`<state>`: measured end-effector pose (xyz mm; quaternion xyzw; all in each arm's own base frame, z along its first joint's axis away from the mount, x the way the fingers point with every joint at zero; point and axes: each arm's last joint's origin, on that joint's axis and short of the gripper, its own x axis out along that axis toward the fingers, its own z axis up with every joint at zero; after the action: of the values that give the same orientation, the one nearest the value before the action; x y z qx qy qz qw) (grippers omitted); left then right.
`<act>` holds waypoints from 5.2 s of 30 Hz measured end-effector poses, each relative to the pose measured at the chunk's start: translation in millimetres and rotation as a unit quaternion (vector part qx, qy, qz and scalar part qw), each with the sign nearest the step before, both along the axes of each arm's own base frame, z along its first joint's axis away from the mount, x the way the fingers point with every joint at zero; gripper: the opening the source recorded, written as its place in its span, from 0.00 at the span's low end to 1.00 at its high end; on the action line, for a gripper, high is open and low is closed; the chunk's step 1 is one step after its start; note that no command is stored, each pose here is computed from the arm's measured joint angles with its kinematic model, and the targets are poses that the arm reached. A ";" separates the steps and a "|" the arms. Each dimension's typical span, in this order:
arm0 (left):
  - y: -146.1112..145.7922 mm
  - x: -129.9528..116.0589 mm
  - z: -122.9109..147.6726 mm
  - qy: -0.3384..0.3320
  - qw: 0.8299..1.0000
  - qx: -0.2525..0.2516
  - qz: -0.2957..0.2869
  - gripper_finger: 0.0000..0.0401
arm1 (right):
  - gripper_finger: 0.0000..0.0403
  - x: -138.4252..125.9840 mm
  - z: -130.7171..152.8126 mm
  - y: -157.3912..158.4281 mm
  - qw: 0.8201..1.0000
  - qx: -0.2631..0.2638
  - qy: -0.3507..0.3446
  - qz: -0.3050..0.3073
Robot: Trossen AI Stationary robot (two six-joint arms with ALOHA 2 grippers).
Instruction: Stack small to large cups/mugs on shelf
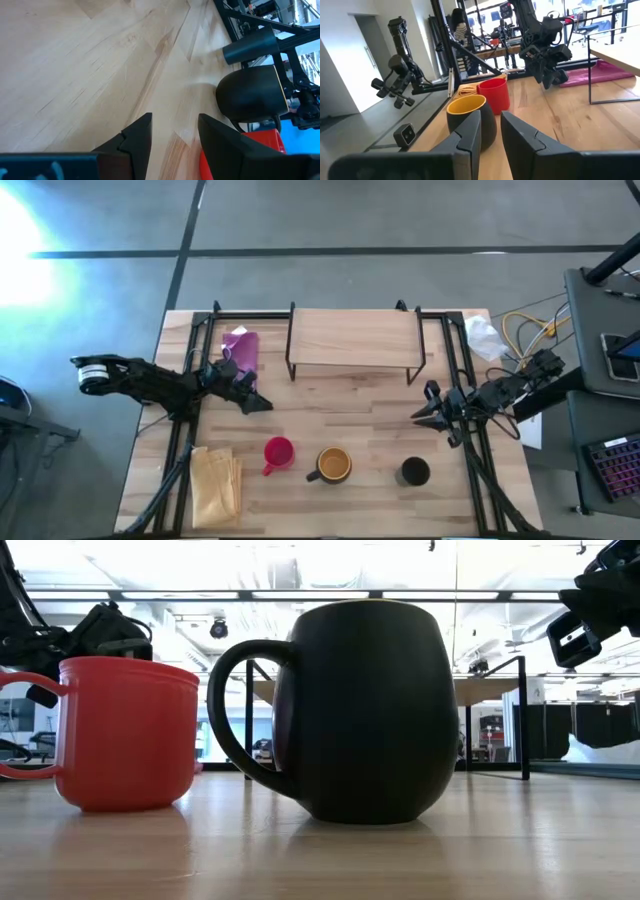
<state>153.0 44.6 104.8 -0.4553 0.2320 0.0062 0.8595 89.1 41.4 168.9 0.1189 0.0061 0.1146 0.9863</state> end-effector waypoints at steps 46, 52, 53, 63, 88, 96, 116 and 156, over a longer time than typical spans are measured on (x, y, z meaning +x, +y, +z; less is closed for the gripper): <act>0.4 0.9 1.9 -0.006 1.000 -0.017 0.010 0.36 | 0.17 90.5 165.0 35.2 0.980 0.058 0.148 -0.121; 2.2 5.1 12.1 -0.033 0.988 -0.134 0.067 0.36 | 0.17 117.5 173.5 42.4 0.931 0.110 0.293 -0.190; 2.4 5.5 13.3 -0.039 0.988 -0.132 0.068 0.36 | 0.17 123.6 180.9 44.6 0.934 0.100 0.287 -0.186; 5.6 12.3 26.1 -0.091 0.986 -0.112 0.082 0.36 | 0.17 167.9 244.3 54.6 0.954 0.013 0.250 -0.168; -16.1 53.8 203.2 -0.105 0.924 0.270 -0.249 0.36 | 0.17 118.7 261.1 -22.9 0.966 0.035 0.189 -0.175; -10.3 59.4 240.5 0.006 0.927 0.353 -0.128 0.36 | 0.17 124.5 257.2 -23.6 0.960 0.022 0.195 -0.199; -0.3 119.4 274.4 -0.295 0.912 0.283 0.036 0.36 | 0.17 134.6 259.0 -25.9 0.964 0.004 0.174 -0.200; -40.6 3.4 215.6 0.024 0.938 0.346 -0.008 0.36 | 0.43 76.7 183.4 89.8 0.675 0.203 0.638 -0.310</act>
<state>156.4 4.1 320.3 -0.1276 0.2393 0.0901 0.9583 165.8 131.2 352.3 0.3550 0.5737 -0.3035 0.6729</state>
